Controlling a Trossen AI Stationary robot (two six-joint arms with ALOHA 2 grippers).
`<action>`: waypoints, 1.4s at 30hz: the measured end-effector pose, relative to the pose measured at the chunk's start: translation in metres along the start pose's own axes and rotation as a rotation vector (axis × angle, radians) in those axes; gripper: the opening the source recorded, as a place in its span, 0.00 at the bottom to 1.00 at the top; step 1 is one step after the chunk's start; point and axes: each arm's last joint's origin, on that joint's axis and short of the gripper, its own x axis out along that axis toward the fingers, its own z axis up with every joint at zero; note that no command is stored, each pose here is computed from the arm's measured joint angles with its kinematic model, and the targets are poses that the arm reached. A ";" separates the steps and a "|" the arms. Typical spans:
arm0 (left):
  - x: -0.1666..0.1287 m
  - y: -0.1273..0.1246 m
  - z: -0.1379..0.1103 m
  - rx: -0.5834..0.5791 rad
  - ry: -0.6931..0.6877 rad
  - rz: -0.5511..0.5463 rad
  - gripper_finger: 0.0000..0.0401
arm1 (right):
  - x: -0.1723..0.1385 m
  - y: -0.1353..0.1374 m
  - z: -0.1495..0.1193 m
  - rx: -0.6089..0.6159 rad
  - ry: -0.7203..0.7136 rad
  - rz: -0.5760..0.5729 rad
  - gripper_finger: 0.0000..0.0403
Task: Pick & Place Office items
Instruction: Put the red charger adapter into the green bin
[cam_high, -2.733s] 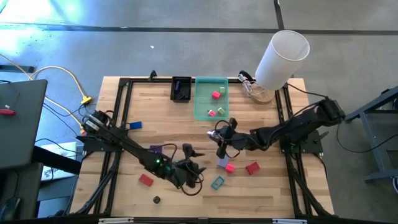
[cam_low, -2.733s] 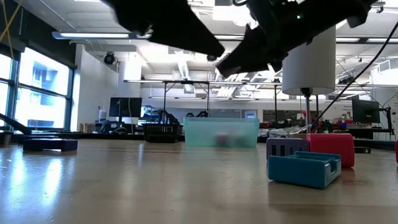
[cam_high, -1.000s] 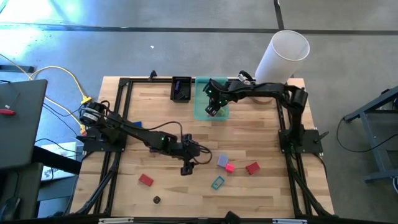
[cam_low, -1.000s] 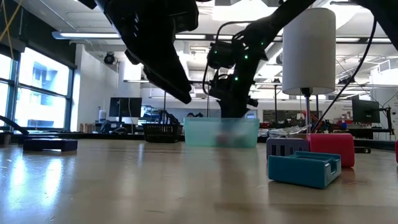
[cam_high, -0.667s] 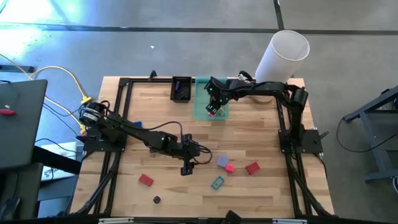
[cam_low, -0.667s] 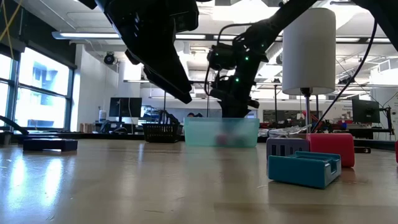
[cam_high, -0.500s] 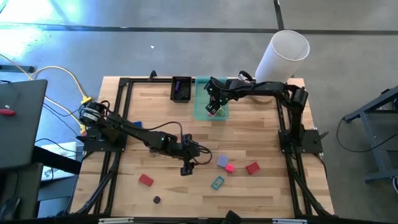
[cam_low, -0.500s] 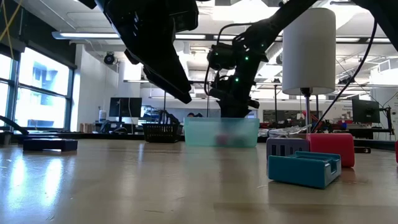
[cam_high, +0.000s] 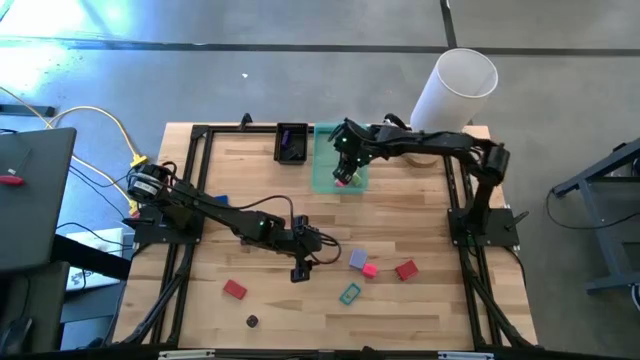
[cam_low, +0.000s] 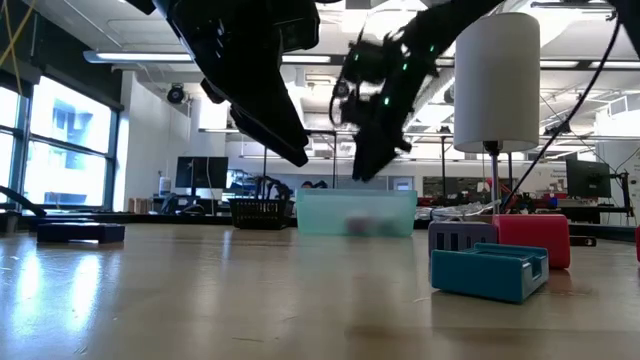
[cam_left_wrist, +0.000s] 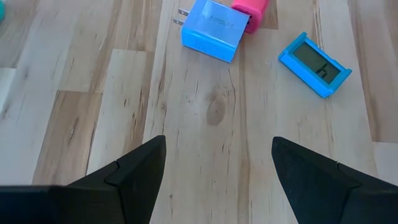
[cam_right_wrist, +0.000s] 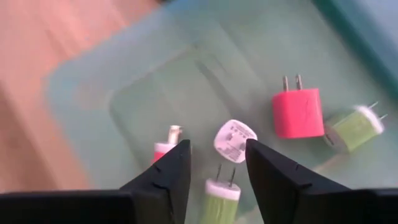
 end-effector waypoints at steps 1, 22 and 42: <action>0.000 0.000 0.000 0.000 0.000 0.000 0.70 | -0.009 0.004 0.000 -0.013 -0.015 0.008 0.34; 0.000 0.000 0.001 -0.041 -0.012 0.017 0.70 | -0.153 0.123 -0.075 -0.195 -0.010 0.280 0.33; 0.000 0.000 0.000 -0.040 -0.012 0.019 0.70 | -0.150 0.165 -0.085 -0.337 -0.209 0.175 0.44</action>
